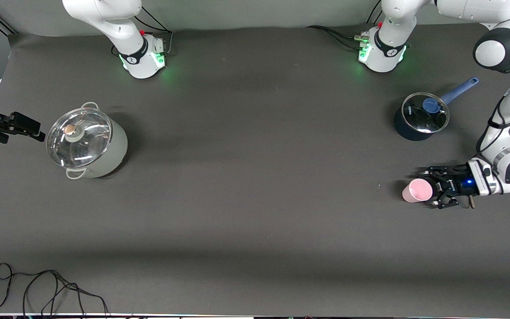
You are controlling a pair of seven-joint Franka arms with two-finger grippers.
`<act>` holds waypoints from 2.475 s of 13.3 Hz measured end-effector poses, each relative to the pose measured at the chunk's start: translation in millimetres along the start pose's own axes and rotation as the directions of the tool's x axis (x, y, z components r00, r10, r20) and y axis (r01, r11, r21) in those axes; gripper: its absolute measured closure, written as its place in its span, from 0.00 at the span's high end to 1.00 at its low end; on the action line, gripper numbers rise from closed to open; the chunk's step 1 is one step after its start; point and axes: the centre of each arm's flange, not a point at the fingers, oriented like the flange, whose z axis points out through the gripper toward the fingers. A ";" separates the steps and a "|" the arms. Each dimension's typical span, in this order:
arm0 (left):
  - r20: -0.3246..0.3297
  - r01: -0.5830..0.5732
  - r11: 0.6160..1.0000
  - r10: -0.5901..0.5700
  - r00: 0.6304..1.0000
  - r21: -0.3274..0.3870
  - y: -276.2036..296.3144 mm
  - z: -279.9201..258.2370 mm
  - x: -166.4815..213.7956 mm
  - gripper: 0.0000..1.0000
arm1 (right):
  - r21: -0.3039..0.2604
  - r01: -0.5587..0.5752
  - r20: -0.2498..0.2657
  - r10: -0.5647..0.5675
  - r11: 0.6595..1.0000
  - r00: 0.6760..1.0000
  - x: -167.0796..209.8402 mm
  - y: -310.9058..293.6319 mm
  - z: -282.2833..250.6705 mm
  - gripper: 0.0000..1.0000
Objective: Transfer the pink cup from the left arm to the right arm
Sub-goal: 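Move the left gripper down to the pink cup and close on it, then carry the pink cup with the left gripper toward the table middle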
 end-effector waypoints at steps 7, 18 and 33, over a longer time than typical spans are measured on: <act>-0.047 -0.029 1.000 0.029 0.999 0.000 -11.7 33.9 1.6 0.99 | 0.000 0.000 0.002 0.000 1.000 1.000 0.3 0.0 0.7 1.00; -0.090 -0.091 0.993 0.084 0.992 -0.072 -45.0 147.9 21.3 0.71 | 0.009 -0.579 -0.014 0.579 0.815 0.815 -1.5 9.1 -8.7 1.00; -0.004 -0.094 0.989 0.095 0.995 0.118 -60.0 565.2 162.0 0.71 | 0.019 -0.666 -0.018 0.666 0.746 0.746 -1.0 12.8 -11.6 1.00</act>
